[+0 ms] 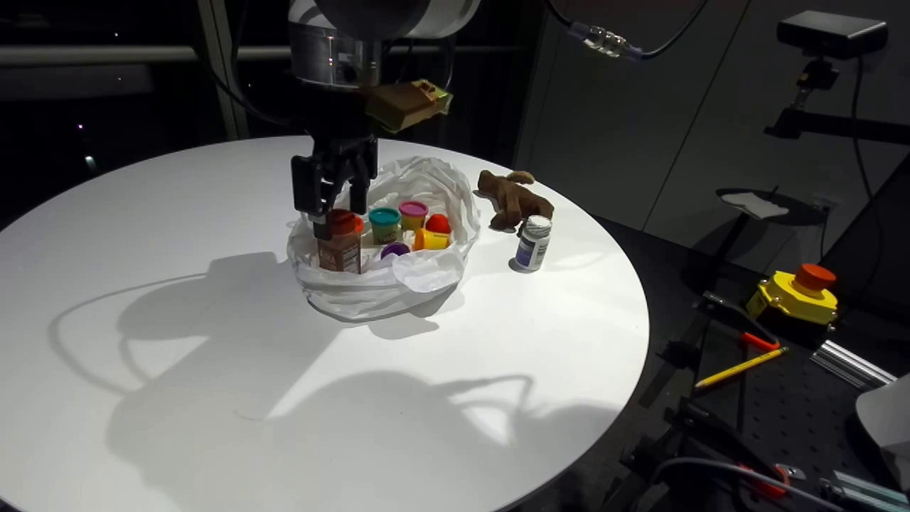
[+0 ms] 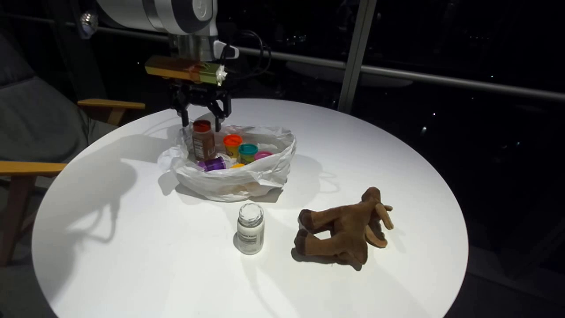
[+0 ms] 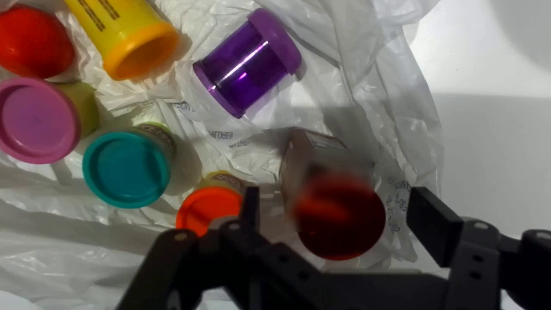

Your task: Pick the objects in the plastic bag and put them on the table

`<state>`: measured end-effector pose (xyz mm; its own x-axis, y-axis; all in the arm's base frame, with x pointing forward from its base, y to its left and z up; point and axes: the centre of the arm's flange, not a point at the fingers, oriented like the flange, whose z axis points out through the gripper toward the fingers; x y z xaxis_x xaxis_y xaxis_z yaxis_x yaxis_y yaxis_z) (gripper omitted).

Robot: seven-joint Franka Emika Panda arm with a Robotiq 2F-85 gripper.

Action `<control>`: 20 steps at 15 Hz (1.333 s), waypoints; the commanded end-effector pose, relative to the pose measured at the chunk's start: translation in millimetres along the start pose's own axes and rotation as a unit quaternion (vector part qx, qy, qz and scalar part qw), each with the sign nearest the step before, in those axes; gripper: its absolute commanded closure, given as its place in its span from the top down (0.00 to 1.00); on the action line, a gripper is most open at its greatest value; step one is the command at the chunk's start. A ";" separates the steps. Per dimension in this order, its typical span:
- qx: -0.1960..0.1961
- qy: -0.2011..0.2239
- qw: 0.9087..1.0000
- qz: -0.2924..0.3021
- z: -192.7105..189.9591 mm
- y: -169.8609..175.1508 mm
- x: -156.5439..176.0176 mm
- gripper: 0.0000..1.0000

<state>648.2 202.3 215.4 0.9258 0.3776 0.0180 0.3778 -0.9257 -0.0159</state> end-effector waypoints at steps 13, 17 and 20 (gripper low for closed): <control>-0.044 0.059 0.995 0.070 -83.2 5.2 -4.5 0.25; -0.069 0.059 0.994 0.065 -126.6 -5.3 -41.0 0.25; -0.076 0.036 0.996 0.044 -146.0 -30.6 -71.8 0.25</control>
<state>623.4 192.8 329.0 0.9538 0.2749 0.1208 0.2643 -0.9596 0.0968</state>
